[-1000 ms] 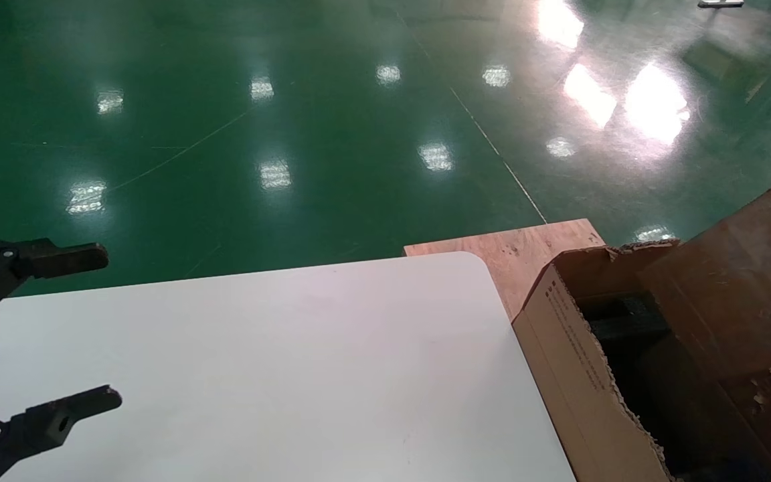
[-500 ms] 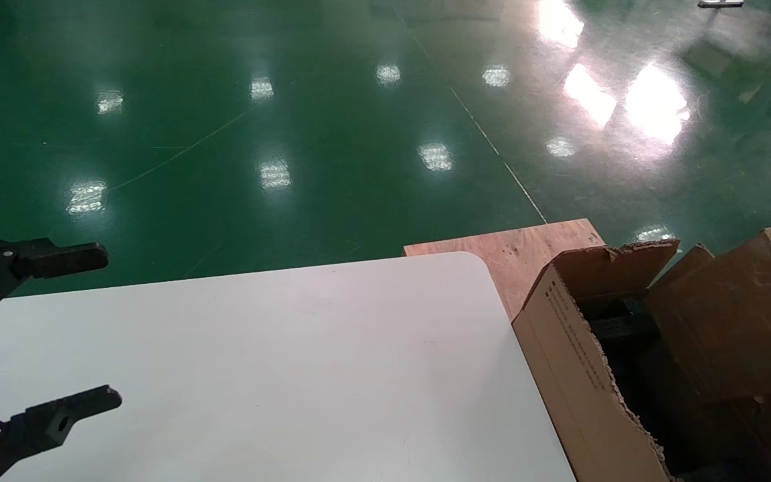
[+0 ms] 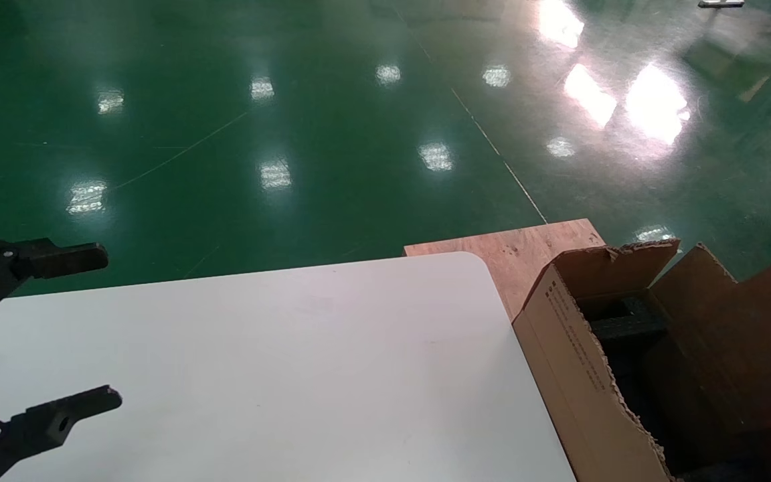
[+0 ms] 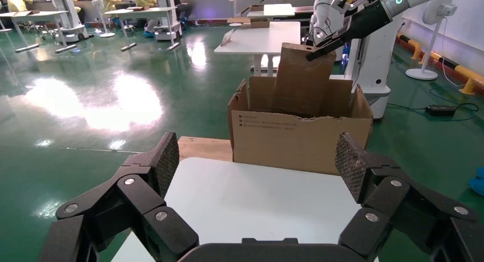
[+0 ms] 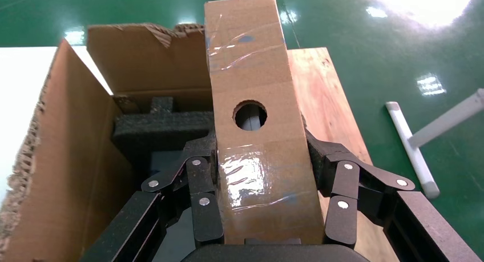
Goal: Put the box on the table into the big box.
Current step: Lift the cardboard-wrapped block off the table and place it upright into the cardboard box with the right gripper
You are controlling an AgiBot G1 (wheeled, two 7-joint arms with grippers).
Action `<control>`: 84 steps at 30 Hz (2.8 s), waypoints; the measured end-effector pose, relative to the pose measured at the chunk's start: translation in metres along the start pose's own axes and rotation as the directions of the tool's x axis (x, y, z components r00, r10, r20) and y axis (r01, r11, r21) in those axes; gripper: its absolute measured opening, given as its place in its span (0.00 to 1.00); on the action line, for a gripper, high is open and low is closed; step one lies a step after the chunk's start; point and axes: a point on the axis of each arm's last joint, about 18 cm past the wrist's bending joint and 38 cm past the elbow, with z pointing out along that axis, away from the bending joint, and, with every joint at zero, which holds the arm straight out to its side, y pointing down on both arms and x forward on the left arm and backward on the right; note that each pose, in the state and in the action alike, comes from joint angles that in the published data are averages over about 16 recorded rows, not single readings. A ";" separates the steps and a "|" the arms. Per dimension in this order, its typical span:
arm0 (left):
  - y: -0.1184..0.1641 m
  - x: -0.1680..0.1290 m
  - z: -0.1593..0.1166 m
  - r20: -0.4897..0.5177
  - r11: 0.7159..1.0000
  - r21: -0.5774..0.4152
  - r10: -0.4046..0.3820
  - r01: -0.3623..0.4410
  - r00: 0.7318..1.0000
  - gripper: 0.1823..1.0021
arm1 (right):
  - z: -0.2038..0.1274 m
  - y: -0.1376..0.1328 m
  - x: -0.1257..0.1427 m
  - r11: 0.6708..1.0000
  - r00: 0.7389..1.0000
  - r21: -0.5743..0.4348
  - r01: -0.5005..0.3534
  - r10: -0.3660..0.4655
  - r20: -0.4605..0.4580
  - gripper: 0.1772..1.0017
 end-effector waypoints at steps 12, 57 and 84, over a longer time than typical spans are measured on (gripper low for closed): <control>0.000 0.000 0.000 0.000 1.000 0.000 0.000 0.000 1.000 1.00 | 0.012 0.007 0.007 1.000 1.000 -0.022 -0.001 0.001 -0.005 0.36; 0.000 0.000 0.000 0.000 1.000 0.000 0.000 0.000 1.000 1.00 | 0.049 0.047 0.023 0.994 1.000 -0.110 -0.021 0.022 0.003 0.36; 0.000 0.000 0.000 0.000 1.000 0.000 0.000 0.000 1.000 1.00 | 0.084 0.031 0.022 0.996 0.999 -0.085 0.031 -0.028 0.034 0.36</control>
